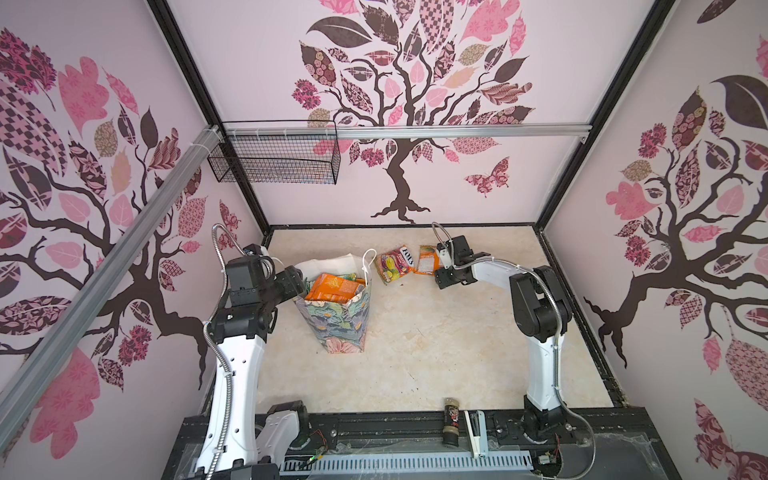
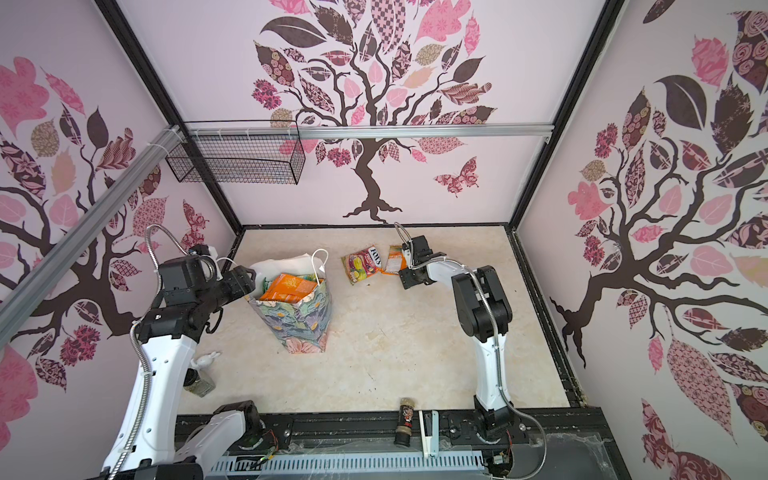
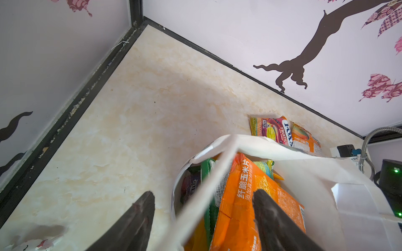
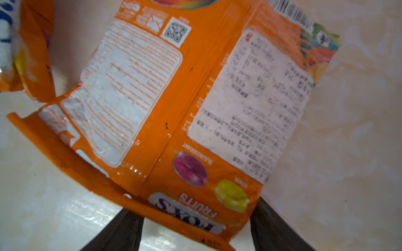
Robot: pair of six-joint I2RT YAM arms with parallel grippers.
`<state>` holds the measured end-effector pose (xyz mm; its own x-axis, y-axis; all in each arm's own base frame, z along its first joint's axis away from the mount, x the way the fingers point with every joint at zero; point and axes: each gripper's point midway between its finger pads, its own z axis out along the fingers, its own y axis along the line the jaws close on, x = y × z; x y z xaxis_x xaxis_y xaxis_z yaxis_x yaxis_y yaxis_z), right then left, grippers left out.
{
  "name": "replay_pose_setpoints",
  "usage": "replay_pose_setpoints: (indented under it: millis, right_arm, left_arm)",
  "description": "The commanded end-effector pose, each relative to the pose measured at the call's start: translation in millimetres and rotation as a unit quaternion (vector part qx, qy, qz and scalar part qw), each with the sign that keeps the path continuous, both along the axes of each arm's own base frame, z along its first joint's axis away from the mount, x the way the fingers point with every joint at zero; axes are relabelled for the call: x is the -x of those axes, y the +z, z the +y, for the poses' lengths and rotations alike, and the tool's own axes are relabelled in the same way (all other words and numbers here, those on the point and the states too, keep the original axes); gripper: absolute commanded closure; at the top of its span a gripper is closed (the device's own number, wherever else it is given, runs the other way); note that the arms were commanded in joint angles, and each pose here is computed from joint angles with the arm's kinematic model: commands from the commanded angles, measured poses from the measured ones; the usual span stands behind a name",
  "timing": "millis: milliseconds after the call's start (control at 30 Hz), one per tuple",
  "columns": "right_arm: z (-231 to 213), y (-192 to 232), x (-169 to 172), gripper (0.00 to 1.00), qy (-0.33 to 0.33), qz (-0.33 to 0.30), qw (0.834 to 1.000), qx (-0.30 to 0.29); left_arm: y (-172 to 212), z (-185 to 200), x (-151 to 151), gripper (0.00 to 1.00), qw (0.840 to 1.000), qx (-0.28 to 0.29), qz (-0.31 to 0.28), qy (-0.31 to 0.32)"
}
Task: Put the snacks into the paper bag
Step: 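Lower the right gripper onto the orange Fox's fruit bag and close on it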
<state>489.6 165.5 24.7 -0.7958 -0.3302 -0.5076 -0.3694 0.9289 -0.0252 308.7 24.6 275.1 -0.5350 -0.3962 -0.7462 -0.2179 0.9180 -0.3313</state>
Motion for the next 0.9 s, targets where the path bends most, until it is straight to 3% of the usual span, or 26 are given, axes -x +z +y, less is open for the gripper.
replay_pose_setpoints:
  millis: [0, 433, 633, 767, 867]
  right_arm:
    - [-0.5, -9.2, 0.3, 0.26, 0.005, 0.02, 1.0, 0.004]
    - [-2.5, -14.9, 4.5, 0.66, 0.003, 0.036, 0.999, 0.009]
    - [-1.9, -3.4, 6.1, 0.89, -0.002, 0.027, 1.0, 0.0]
    - [-1.3, 10.9, 7.2, 0.99, -0.008, 0.014, 1.0, -0.011]
    - [-1.7, 22.3, 8.2, 1.0, -0.015, 0.003, 1.0, -0.019]
  left_arm:
    - [-3.7, 0.2, -1.1, 0.25, 1.0, 0.002, -0.007, -0.002]
    - [-2.1, 0.5, -0.9, 0.25, 1.0, 0.001, -0.01, -0.002]
    - [-2.5, 1.6, -0.5, 0.25, 1.0, 0.001, -0.011, 0.0]
    - [-2.0, 2.4, 0.3, 0.25, 1.0, 0.001, -0.012, 0.001]
    - [-2.2, 2.7, -0.1, 0.25, 1.0, 0.0, -0.012, 0.002]
